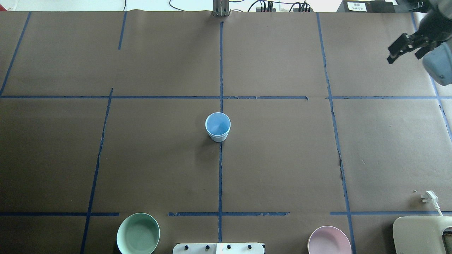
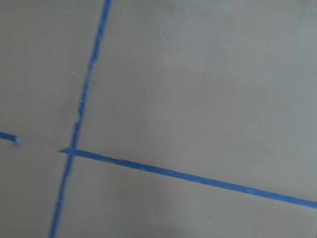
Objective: Stack blue cups with both arms
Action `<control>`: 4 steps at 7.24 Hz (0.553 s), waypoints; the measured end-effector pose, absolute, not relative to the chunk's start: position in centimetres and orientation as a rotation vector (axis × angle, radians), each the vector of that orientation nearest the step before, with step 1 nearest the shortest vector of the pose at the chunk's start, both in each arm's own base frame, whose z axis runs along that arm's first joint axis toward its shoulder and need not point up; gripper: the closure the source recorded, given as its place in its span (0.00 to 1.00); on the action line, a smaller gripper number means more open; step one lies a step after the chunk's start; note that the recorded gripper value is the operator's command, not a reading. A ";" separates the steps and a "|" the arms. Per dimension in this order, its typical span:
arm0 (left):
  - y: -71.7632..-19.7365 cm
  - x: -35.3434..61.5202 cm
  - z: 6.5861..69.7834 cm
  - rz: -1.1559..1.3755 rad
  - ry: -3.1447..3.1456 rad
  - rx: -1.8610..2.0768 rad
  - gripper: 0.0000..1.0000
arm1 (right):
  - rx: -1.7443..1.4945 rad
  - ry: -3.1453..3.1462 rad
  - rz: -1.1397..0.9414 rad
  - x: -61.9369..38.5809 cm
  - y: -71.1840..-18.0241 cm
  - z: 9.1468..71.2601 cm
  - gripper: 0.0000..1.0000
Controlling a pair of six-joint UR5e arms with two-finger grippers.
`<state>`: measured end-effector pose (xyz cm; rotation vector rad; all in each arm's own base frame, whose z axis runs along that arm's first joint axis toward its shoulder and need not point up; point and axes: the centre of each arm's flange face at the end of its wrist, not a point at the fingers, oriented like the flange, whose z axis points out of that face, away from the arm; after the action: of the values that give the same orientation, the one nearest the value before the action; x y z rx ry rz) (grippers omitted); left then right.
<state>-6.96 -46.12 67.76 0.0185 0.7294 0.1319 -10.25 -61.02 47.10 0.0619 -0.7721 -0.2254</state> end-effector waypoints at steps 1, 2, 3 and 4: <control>-46.2 -7.0 67.2 0.135 0.726 0.027 0.00 | 0.059 -0.763 -0.272 -5.3 -58.4 53.0 0.00; -46.4 -7.0 66.8 0.133 0.727 0.029 0.00 | 0.045 -0.761 -0.290 -0.7 -54.9 58.2 0.00; -46.5 -6.9 66.6 0.129 0.731 0.022 0.00 | 0.023 -0.765 -0.277 2.6 -51.0 62.7 0.00; -46.4 -6.9 66.6 0.127 0.735 0.014 0.00 | 0.018 -0.767 -0.260 4.3 -47.8 65.9 0.00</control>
<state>-6.91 -46.35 66.56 0.0141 0.7350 0.1271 4.31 -47.81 65.87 0.0180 -0.7669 -0.2602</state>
